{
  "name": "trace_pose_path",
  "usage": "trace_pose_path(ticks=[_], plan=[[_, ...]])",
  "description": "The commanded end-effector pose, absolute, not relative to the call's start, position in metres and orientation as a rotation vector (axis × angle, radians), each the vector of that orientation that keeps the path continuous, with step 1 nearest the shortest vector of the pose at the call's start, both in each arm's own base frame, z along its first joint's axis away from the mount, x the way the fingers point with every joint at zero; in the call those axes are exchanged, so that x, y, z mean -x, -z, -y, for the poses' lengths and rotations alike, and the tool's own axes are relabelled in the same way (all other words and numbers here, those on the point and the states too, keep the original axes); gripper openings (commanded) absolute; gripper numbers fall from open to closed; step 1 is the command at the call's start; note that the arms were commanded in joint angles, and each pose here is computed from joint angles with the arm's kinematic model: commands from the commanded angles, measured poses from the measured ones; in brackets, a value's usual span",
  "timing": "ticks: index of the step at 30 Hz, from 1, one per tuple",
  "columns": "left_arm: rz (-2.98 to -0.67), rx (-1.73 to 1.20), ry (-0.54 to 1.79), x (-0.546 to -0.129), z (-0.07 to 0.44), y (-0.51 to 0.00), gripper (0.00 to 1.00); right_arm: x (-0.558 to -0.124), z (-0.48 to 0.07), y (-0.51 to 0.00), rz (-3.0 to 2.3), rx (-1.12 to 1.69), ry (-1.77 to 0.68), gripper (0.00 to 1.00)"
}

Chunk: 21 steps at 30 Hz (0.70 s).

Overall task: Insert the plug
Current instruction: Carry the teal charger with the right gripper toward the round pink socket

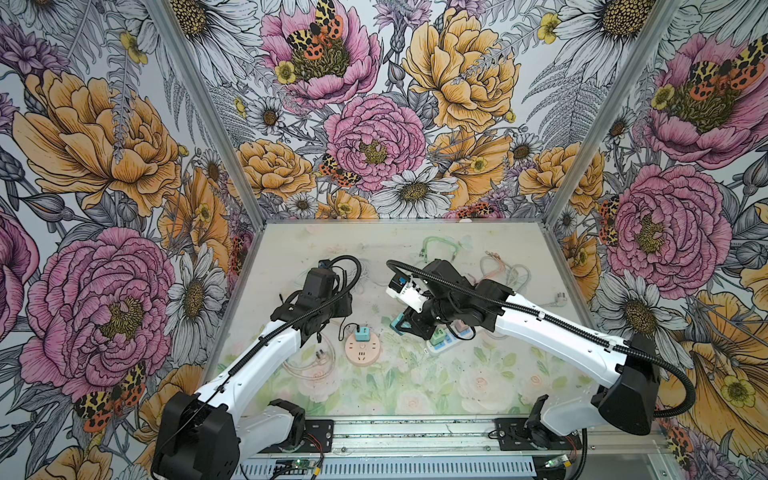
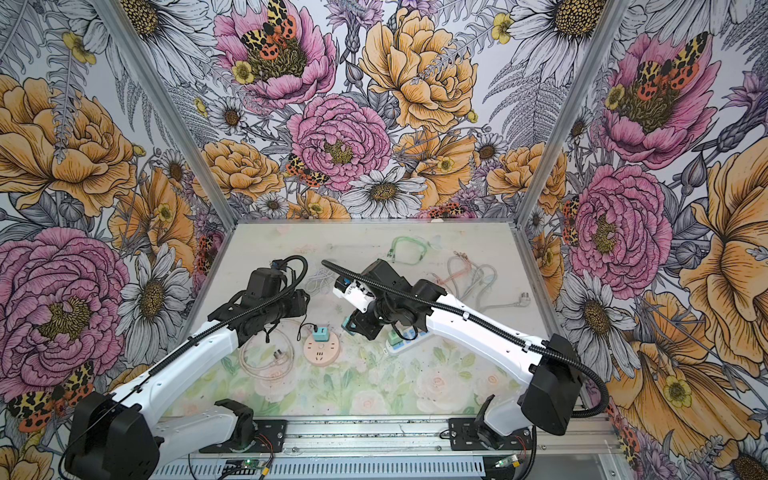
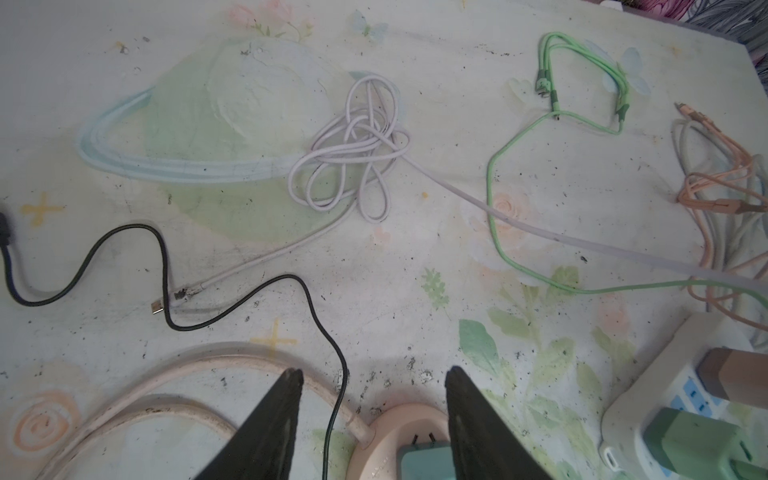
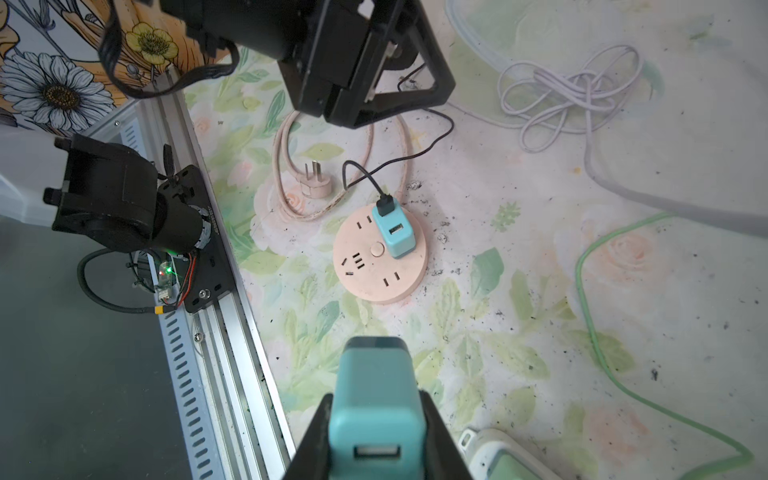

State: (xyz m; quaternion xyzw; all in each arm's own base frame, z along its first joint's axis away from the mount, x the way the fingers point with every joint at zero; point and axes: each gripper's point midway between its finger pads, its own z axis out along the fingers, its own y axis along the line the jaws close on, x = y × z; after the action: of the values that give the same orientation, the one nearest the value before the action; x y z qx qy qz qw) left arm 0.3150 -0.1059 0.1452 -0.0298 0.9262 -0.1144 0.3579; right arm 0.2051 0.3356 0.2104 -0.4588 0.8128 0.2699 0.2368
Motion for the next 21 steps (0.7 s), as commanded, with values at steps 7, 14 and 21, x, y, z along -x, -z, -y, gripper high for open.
trace_pose_path(ticks=[7, 14, 21], plan=[[-2.433, 0.100, 0.391, -0.325, 0.115, -0.128, 0.56, -0.204, -0.362, -0.206, -2.108, 1.425, -0.594, 0.00], [-2.463, 0.110, 0.389, -0.334, 0.118, -0.120, 0.54, -0.202, -0.382, -0.192, -2.066, 1.534, -0.553, 0.00], [-2.496, 0.117, 0.391, -0.335, 0.116, -0.109, 0.53, -0.192, -0.400, -0.173, -1.981, 1.705, -0.496, 0.00]])
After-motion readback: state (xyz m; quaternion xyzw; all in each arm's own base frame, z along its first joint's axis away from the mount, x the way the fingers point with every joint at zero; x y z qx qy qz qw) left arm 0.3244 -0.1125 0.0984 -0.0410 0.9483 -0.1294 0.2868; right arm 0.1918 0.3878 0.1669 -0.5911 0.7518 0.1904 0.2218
